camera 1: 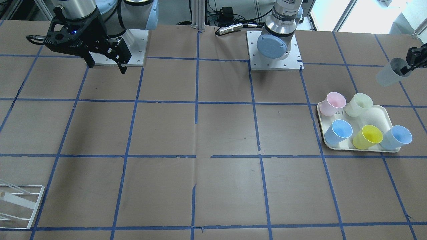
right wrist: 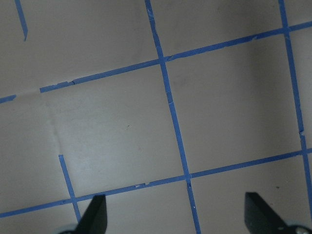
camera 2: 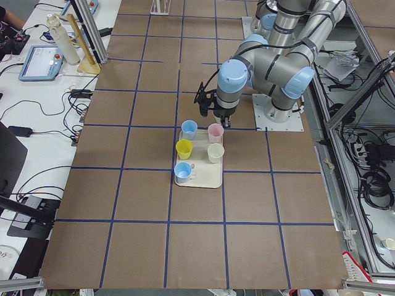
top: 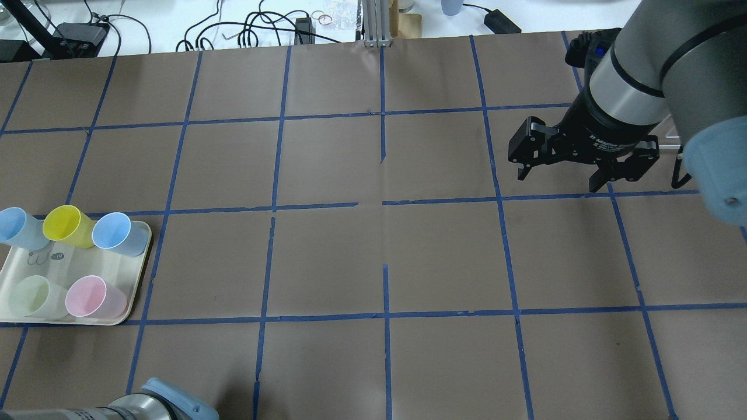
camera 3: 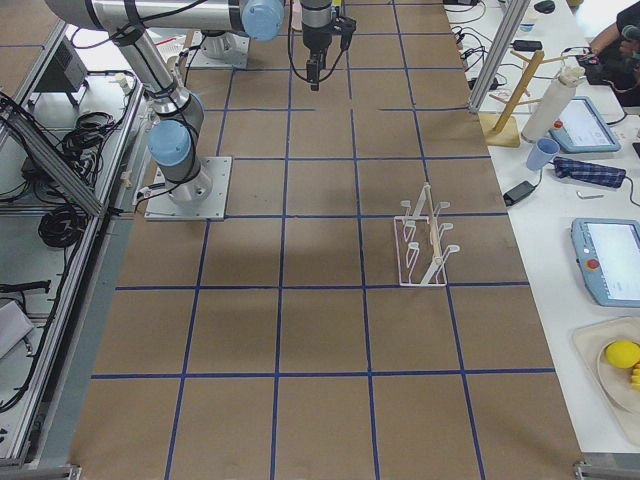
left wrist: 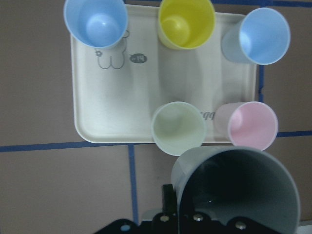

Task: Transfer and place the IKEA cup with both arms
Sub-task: 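Lower the white cup onto the tray beside the blue cup with the left gripper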

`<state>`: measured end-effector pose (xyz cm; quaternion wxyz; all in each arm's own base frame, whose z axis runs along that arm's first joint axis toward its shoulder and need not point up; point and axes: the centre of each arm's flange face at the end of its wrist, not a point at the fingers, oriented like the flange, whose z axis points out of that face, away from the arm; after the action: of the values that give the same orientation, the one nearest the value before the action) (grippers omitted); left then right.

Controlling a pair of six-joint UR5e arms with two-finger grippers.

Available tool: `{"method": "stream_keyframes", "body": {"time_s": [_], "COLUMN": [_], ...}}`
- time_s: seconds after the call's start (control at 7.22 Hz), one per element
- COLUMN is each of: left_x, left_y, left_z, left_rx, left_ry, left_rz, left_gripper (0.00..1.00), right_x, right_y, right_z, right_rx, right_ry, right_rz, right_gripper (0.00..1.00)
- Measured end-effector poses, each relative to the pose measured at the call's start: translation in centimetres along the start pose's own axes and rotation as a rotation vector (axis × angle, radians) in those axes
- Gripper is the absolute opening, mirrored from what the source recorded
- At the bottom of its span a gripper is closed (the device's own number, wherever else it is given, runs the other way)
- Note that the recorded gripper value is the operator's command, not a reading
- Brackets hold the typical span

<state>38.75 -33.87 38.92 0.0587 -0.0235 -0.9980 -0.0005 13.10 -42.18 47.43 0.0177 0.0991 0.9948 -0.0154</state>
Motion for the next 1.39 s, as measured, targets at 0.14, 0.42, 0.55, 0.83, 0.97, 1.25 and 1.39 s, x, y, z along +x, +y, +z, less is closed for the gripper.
{"method": "stream_keyframes", "body": {"time_s": [0.14, 0.42, 0.55, 0.83, 0.97, 1.25, 1.39], "left_x": [-2.8, -7.2, -8.4, -8.9, -8.7, -8.3, -8.3], "left_y": [-0.1, -1.1, -1.6, -2.5, -2.9, -3.5, -3.6], "left_z": [2.0, 6.5, 8.4, 10.9, 11.8, 12.7, 13.0], "left_rx": [0.004, 0.022, 0.030, 0.045, 0.050, 0.046, 0.043], "left_ry": [-0.012, -0.032, -0.033, 0.000, 0.021, 0.036, 0.038], "left_rz": [0.029, 0.071, 0.075, 0.060, 0.049, 0.044, 0.046], "left_gripper": [0.00, 0.00, 0.00, 0.00, 0.00, 0.00, 0.00], "right_x": [0.2, 0.4, 0.5, 0.7, 0.9, 1.9, 2.1], "right_y": [-0.1, -0.5, -0.6, -0.8, -0.9, -1.2, -1.2], "right_z": [0.0, 0.2, 0.1, 0.2, 0.2, 0.2, 0.2], "right_rx": [0.000, 0.002, 0.003, 0.003, 0.003, -0.001, -0.004], "right_ry": [0.001, 0.002, 0.003, 0.004, 0.004, 0.003, 0.002], "right_rz": [-0.017, -0.029, -0.033, -0.038, -0.034, -0.011, -0.002], "right_gripper": [1.00, 1.00, 1.00, 1.00, 1.00, 1.00, 1.00]}}
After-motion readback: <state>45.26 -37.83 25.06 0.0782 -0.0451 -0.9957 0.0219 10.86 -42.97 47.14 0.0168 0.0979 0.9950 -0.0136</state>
